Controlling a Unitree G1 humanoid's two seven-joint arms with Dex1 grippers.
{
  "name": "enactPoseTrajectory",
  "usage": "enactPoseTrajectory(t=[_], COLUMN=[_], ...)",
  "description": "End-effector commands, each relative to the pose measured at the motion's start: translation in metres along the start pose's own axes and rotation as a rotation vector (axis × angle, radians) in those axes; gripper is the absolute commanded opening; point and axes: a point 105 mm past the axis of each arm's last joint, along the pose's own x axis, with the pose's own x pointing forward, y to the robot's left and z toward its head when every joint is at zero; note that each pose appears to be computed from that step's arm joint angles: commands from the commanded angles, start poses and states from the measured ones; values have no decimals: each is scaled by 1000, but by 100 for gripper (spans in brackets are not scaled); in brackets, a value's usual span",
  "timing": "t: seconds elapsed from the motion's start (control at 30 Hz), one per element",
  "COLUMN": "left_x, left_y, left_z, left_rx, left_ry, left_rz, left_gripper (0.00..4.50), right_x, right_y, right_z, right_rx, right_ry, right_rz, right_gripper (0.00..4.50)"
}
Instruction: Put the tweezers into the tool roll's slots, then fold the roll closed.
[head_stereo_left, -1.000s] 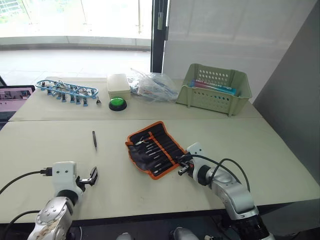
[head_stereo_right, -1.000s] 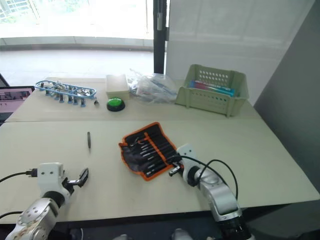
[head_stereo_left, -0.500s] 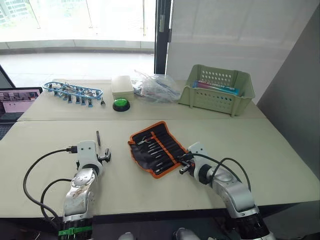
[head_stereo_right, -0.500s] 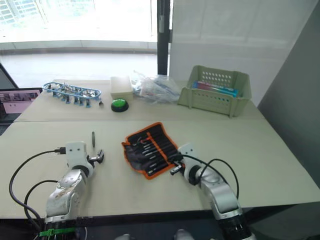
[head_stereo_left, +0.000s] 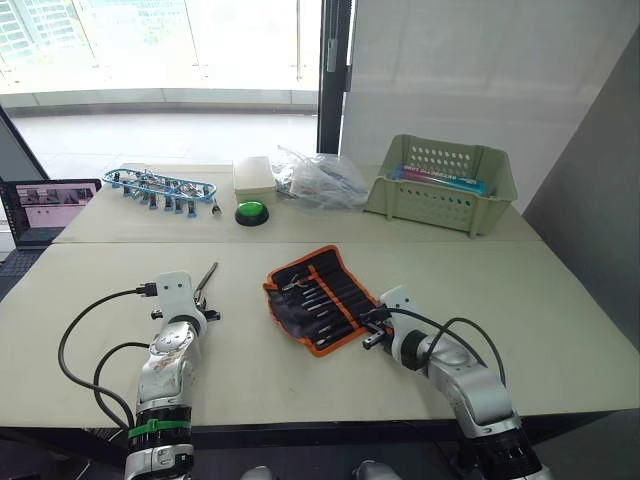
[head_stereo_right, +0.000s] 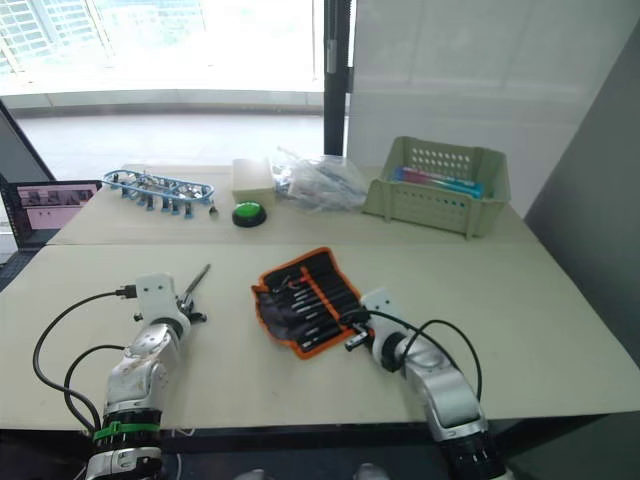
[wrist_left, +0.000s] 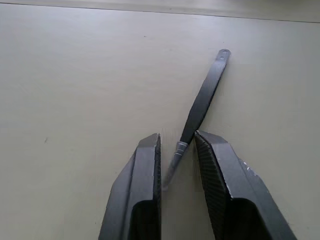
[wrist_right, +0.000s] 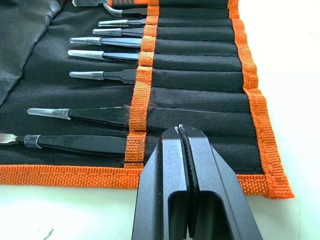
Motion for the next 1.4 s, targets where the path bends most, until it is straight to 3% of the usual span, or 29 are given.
enactPoseTrajectory(t=[0.03,0.27,0.47,0.6,0.67,0.8,0.93,1.13,1.4], left_x=[2,4,-4,-27,-42,-83,-116,-121,-118], left_y=[-25,-13,-8,-33,-56,-102,-120,-115,-108], left_z=[-23,-14,31,78,90,84,51,39,39], left_rx=[-24,14,160,233,234,261,441,565,652], left_ry=[87,54,-125,-286,-307,-203,57,269,320], left_rz=[-102,-83,-128,-322,-472,-851,-1078,-1116,-1098], left_gripper=[3,3,3,3,3,3,3,3,3], right_x=[2,2,2,2,2,2,2,1,0], right_y=[10,9,10,10,10,10,11,14,15], right_z=[-23,-23,-24,-25,-25,-25,-25,-26,-28], right_rx=[31,33,34,32,31,29,29,38,50], right_ry=[94,94,96,101,102,104,102,97,93], right_rz=[33,28,31,34,36,39,38,28,12], right_gripper=[0,0,0,0,0,0,0,0,0])
